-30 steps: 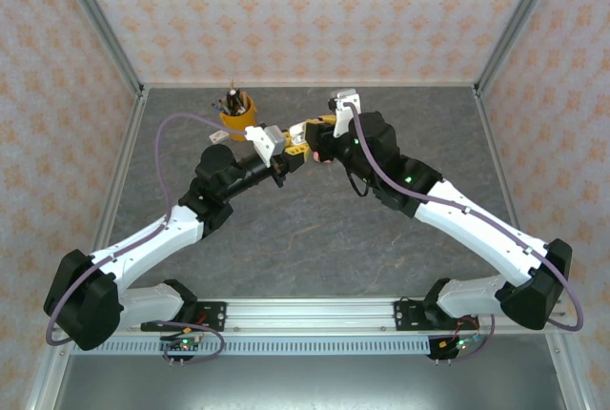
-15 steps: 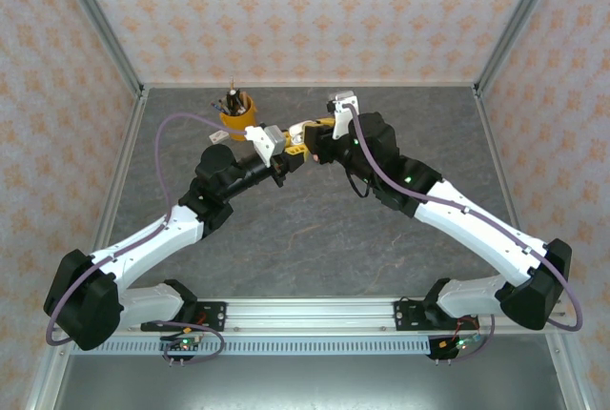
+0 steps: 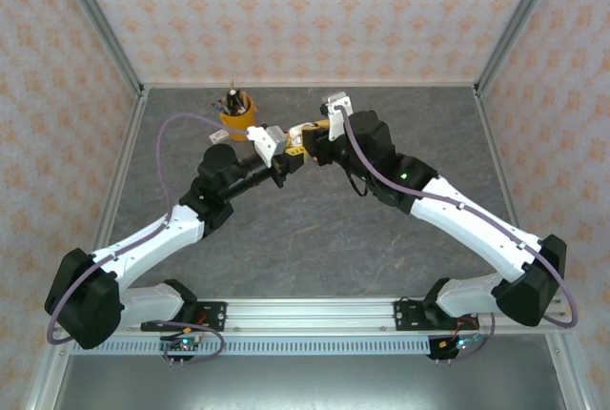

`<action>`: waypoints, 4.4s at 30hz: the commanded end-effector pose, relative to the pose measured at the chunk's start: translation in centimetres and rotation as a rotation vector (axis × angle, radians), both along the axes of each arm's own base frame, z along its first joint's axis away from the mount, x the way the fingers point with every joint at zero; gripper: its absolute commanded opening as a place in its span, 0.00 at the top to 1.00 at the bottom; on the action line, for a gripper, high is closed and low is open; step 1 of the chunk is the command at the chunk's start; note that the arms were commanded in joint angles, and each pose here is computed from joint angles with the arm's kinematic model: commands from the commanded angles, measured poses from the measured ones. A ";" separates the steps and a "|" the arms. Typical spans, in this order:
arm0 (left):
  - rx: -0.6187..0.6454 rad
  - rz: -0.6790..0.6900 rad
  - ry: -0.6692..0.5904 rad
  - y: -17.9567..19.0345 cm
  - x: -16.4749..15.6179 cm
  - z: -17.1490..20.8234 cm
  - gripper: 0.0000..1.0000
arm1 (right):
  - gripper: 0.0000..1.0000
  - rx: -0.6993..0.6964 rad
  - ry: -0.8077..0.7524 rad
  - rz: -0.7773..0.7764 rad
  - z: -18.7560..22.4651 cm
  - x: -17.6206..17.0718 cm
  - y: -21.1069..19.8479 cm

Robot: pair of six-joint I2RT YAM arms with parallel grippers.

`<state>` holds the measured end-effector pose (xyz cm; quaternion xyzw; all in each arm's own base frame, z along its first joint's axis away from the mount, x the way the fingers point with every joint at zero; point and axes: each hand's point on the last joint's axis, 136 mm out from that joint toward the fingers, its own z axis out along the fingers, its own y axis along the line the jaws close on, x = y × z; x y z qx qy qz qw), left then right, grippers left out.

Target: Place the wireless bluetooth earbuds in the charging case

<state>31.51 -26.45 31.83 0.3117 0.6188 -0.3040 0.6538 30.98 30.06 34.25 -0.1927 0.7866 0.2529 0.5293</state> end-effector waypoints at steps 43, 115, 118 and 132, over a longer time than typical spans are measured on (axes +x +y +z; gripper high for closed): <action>-0.062 -0.028 -0.096 -0.6 -0.4 3.1 1.00 | 0.55 0.171 0.003 -0.126 4.9 -0.4 -1.2; -0.060 -0.034 -0.108 -0.6 -0.5 3.6 1.00 | 0.78 0.253 0.294 -0.113 2.6 0.6 -2.9; -0.061 -0.035 -0.105 -0.7 -0.5 3.5 1.00 | 0.78 0.255 0.301 -0.095 2.6 0.4 -2.7; -0.059 -0.040 -0.104 -0.7 -0.7 3.4 1.00 | 0.78 0.249 0.245 -0.144 3.7 -0.4 -4.8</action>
